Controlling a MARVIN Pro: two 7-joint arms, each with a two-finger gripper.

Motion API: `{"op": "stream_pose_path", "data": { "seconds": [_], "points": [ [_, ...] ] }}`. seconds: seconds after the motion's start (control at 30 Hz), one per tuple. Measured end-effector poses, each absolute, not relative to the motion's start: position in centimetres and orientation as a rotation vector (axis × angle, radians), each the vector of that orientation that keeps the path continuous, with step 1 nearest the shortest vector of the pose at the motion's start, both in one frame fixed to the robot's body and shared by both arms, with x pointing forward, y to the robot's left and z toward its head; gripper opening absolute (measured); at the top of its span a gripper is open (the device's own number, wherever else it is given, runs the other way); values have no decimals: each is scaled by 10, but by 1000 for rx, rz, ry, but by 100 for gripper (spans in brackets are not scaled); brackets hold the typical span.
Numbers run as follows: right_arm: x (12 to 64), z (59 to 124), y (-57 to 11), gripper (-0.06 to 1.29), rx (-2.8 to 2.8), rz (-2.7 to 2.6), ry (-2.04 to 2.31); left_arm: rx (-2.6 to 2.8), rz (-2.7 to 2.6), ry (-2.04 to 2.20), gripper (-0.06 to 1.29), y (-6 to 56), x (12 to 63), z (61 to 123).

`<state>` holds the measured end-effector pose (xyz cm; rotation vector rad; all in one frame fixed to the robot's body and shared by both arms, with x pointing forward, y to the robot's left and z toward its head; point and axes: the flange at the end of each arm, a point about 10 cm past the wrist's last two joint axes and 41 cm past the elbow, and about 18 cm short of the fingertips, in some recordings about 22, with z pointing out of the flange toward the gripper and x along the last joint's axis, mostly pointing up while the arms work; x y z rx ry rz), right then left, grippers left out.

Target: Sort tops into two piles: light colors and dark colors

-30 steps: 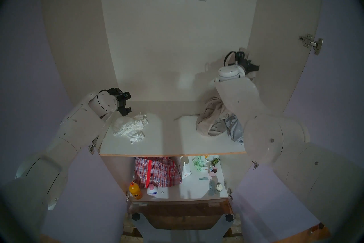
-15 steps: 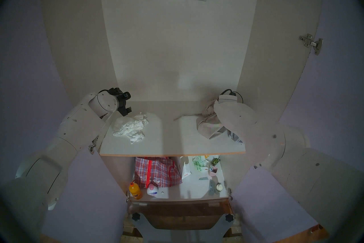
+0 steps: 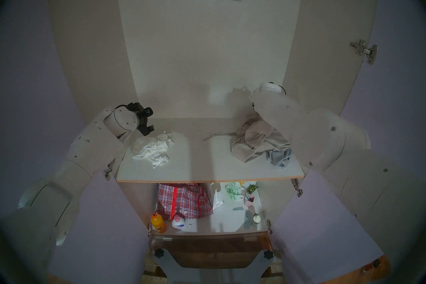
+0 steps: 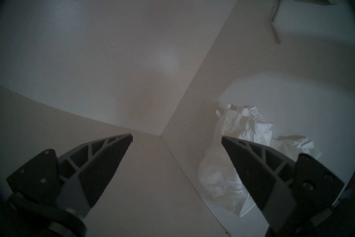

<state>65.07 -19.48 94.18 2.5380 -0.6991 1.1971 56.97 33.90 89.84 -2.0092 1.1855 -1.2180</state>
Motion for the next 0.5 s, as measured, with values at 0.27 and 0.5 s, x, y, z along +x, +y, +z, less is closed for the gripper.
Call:
{"op": "stream_pose_path", "data": {
  "seconds": [0.27,0.5],
  "points": [
    [646,919,-163,123,2463,1268,-452,-2010,-1219,1186,126,339,570,898],
    [641,880,-148,123,2301,1504,-92,-2010,-1218,1186,126,339,570,898]
  ]
}}
